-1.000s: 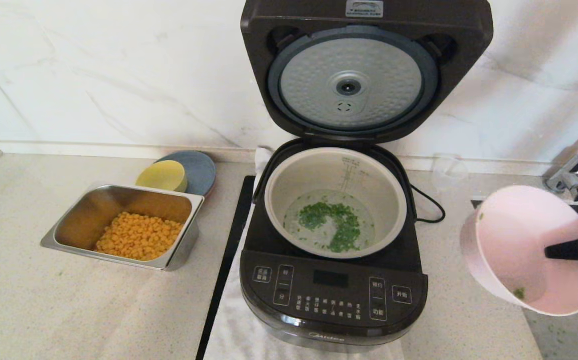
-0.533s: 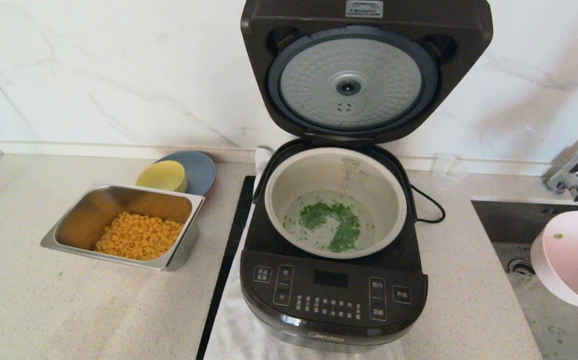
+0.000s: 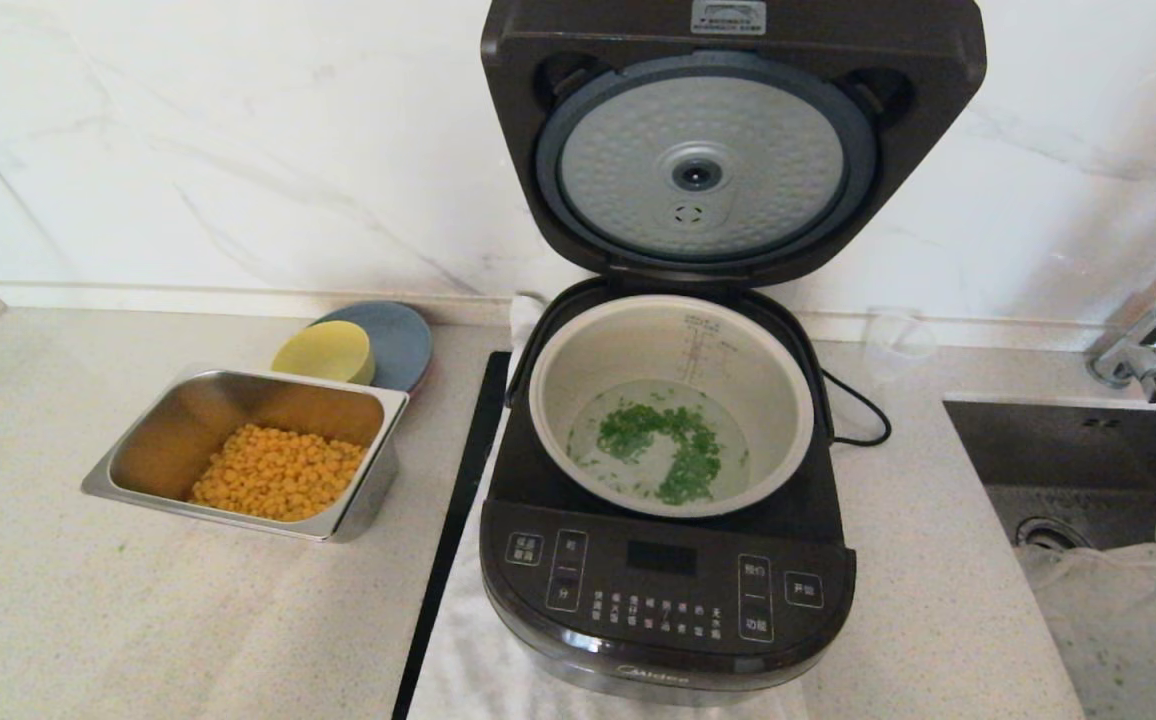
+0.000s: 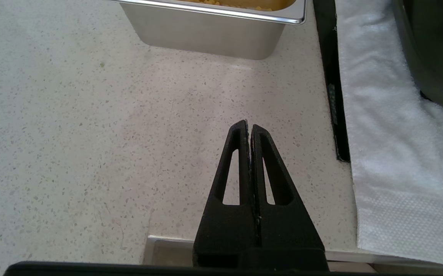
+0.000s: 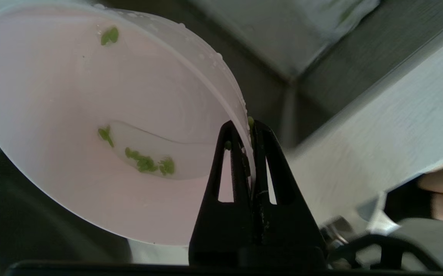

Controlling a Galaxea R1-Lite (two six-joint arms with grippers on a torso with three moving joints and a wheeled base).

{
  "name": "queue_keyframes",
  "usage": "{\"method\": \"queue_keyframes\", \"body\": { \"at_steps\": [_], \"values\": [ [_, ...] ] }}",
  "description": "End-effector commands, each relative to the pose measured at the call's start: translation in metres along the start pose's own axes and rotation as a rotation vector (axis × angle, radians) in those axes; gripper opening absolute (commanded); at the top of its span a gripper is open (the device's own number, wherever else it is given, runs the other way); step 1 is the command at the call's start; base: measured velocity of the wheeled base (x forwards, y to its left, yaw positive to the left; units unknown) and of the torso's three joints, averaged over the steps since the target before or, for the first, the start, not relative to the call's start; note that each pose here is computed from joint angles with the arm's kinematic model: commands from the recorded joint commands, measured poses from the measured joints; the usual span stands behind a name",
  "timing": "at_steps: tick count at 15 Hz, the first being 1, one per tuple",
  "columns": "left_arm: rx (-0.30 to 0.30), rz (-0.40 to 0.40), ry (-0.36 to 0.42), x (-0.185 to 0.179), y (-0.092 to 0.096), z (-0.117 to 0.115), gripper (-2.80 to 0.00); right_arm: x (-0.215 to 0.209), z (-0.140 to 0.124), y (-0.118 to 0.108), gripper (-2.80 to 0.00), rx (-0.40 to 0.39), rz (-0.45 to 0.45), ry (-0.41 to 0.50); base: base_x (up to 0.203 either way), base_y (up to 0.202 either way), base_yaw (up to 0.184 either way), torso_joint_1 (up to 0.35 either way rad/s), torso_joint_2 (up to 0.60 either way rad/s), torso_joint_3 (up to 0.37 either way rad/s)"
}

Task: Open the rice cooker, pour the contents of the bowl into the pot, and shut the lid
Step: Fill a bowl with water from the tap

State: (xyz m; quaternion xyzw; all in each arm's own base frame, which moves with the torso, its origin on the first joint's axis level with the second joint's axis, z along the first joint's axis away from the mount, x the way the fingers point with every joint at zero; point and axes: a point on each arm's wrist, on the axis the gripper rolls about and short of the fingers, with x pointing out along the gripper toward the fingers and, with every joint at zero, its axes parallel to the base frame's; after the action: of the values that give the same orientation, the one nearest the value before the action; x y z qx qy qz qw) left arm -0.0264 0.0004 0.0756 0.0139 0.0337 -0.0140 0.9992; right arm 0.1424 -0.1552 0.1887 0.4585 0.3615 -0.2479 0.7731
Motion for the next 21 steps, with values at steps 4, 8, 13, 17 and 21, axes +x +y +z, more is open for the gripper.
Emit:
{"method": "queue_keyframes", "body": {
  "at_steps": [4, 8, 13, 17, 21],
  "values": [
    [0.0, 0.001, 0.0, 0.0, 0.0, 0.0, -2.8, 0.019, 0.052, -0.059, -2.8, 0.213, 0.005, 0.004, 0.0, 0.0, 0.0, 0.0, 0.0, 0.0],
    [0.0, -0.001, 0.0, 0.0, 0.0, 0.0, -2.8, 0.026, 0.08, -0.087, -2.8, 0.286, 0.02, -0.015, 0.0, 0.0, 0.0, 0.0, 0.0, 0.0],
    [0.0, 0.001, 0.0, 0.0, 0.0, 0.0, -2.8, 0.043, 0.106, -0.112, -2.8, 0.332, 0.008, -0.013, 0.0, 0.0, 0.0, 0.0, 0.0, 0.0],
    [0.0, 0.001, 0.0, 0.0, 0.0, 0.0, -2.8, 0.056, 0.115, -0.122, -2.8, 0.346, 0.003, 0.005, 0.0, 0.0, 0.0, 0.0, 0.0, 0.0],
    [0.0, 0.001, 0.0, 0.0, 0.0, 0.0, -2.8, 0.071, 0.13, -0.132, -2.8, 0.352, 0.001, 0.011, 0.0, 0.0, 0.0, 0.0, 0.0, 0.0]
  ]
}}
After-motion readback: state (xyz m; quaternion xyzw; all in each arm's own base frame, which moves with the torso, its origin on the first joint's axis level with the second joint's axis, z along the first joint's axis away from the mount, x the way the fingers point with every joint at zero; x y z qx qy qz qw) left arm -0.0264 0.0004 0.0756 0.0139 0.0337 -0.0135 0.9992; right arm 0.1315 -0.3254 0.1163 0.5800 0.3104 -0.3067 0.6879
